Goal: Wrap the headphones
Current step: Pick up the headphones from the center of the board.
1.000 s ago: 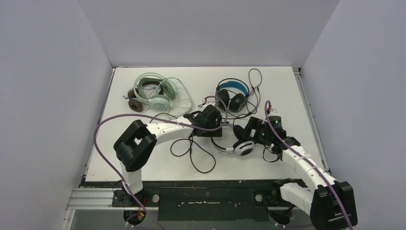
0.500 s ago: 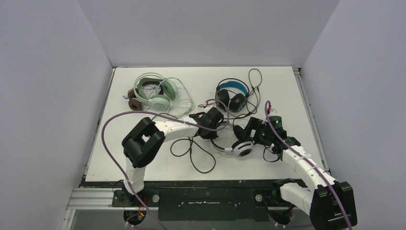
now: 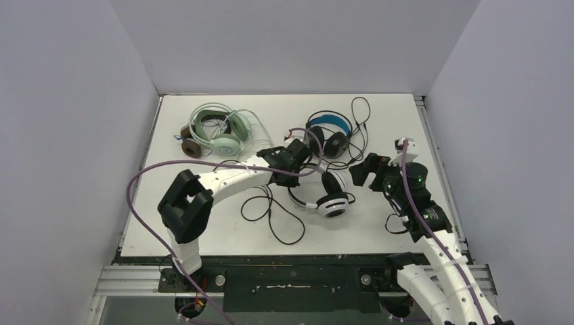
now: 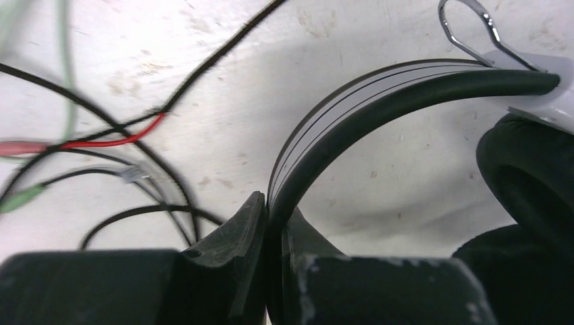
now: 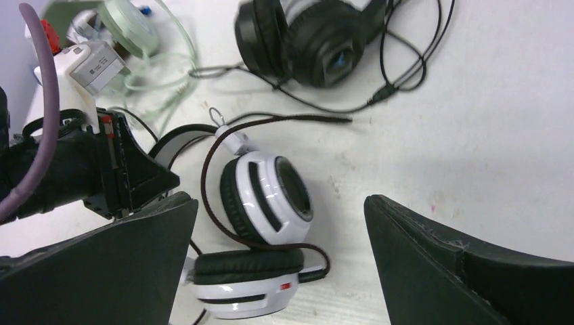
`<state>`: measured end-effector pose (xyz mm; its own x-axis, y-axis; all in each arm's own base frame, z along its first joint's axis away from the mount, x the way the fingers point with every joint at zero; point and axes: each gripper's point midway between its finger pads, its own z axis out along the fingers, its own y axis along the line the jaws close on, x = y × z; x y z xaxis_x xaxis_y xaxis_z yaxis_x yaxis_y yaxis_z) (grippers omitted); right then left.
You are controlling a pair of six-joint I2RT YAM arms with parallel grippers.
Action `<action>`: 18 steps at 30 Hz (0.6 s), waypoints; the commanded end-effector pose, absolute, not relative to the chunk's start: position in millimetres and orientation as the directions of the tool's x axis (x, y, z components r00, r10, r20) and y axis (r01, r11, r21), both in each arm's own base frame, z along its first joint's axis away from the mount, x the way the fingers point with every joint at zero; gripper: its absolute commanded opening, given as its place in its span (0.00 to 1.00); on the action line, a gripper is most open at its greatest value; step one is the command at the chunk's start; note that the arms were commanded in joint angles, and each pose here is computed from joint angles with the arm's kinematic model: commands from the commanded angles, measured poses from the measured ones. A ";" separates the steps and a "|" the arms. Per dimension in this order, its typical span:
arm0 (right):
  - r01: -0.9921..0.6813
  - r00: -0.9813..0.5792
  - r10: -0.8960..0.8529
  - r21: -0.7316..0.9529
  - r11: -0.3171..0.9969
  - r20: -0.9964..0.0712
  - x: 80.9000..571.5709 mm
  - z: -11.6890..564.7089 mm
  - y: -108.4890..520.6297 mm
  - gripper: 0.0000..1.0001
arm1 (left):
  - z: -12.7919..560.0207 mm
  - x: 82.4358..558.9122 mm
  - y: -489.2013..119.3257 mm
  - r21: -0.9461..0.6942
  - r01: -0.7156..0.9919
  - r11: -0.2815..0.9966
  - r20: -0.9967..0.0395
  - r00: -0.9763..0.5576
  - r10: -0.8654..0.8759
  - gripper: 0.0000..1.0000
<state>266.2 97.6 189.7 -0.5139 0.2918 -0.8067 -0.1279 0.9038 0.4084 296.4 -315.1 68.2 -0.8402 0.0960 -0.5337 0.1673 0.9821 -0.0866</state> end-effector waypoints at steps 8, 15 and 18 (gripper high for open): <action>-0.199 -0.225 0.318 0.363 0.910 -0.921 278.3 269.8 85.7 1.00 | 263.6 305.9 -238.6 -0.284 0.254 0.925 -0.696 -0.718 -0.016 0.00; -0.436 -0.112 0.332 0.347 0.831 -0.937 271.2 303.1 118.1 1.00 | 349.1 274.3 -202.9 -0.337 0.311 0.889 -0.752 -0.657 -0.055 0.00; -0.576 -0.087 0.343 0.328 0.749 -0.935 263.2 312.1 140.8 1.00 | 385.4 256.5 -203.6 -0.395 0.352 0.848 -0.765 -0.637 -0.092 0.00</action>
<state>272.7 109.9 271.8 -0.2172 0.3232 -0.9211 -0.3417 0.8587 0.3819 291.6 -193.8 319.6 -0.6810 -0.0507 -0.7305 0.2259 0.9344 -0.2754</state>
